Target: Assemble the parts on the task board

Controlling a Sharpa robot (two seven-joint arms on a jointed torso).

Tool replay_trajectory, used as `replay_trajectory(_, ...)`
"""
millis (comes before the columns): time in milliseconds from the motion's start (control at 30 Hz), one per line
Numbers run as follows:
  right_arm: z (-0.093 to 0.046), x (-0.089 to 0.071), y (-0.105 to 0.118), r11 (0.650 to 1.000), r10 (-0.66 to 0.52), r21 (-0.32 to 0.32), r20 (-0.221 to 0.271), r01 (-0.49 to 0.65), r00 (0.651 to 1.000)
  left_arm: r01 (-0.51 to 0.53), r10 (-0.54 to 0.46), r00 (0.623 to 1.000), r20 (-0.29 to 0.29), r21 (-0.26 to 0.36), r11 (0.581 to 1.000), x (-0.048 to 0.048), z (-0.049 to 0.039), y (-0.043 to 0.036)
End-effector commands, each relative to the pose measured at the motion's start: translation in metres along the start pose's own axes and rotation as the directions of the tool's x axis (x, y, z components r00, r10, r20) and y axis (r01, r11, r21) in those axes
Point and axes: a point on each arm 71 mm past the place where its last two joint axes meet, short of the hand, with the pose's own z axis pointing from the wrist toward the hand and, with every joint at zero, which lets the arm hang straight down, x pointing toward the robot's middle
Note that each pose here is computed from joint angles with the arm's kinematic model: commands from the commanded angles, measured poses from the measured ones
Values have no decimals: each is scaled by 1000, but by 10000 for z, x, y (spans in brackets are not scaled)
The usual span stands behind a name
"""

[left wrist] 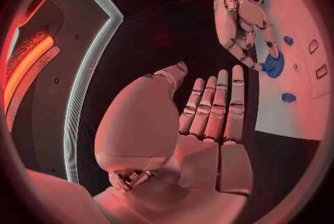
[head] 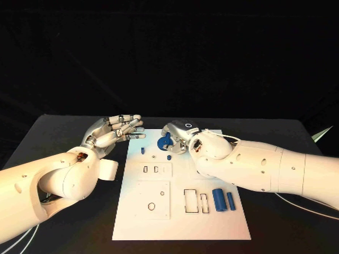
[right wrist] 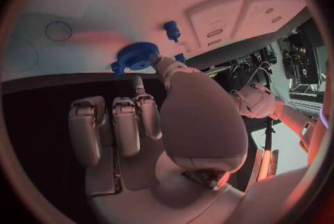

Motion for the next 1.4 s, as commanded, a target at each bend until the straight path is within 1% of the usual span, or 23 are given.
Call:
replay_trajectory(33,2,23,4,1000,-9,0,-27,9,1000,11,-10,1000,-19,5,1000,24,5,-12)
replay_trajectory(500,-29,23,-34,1000,22,15,-38,-22,999,9,-9,1000,-16,2,1000,15,-1,-13)
replay_trajectory(533,-35,19,-42,1000,26,17,-34,-25,999,9,-9,1000,-16,2,1000,15,-1,-13)
replay_trajectory(667,-102,-39,-116,998,62,25,21,-63,998,9,-9,1000,-16,3,1000,10,-3,-14)
replay_trajectory(800,-228,-162,-239,990,139,19,86,-141,987,7,-7,1000,-11,3,1000,-12,-8,-16)
replay_trajectory(933,-358,-320,-401,972,231,18,110,-234,967,5,-5,1000,-7,3,1000,-31,-14,-18)
replay_trajectory(1000,-457,-408,-525,958,281,19,104,-285,954,4,-4,1000,-5,3,1000,-43,-18,-19)
replay_trajectory(1133,-662,-531,-787,938,345,8,73,-347,936,2,-2,1000,-1,4,1000,-66,-25,-22)
replay_trajectory(1200,-731,-566,-886,931,365,-5,67,-365,929,1,-1,1000,0,4,1000,-70,-26,-23)
replay_trajectory(1267,-829,-606,-1025,924,383,-16,61,-383,922,2,-2,1000,-1,5,1000,-72,-27,-23)
replay_trajectory(1367,-956,-639,-1199,920,392,-17,50,-391,919,2,-2,1000,-2,6,1000,-71,-25,-22)
replay_trajectory(1400,-964,-641,-1210,920,392,-16,49,-392,919,2,-2,1000,-2,6,1000,-71,-24,-21)
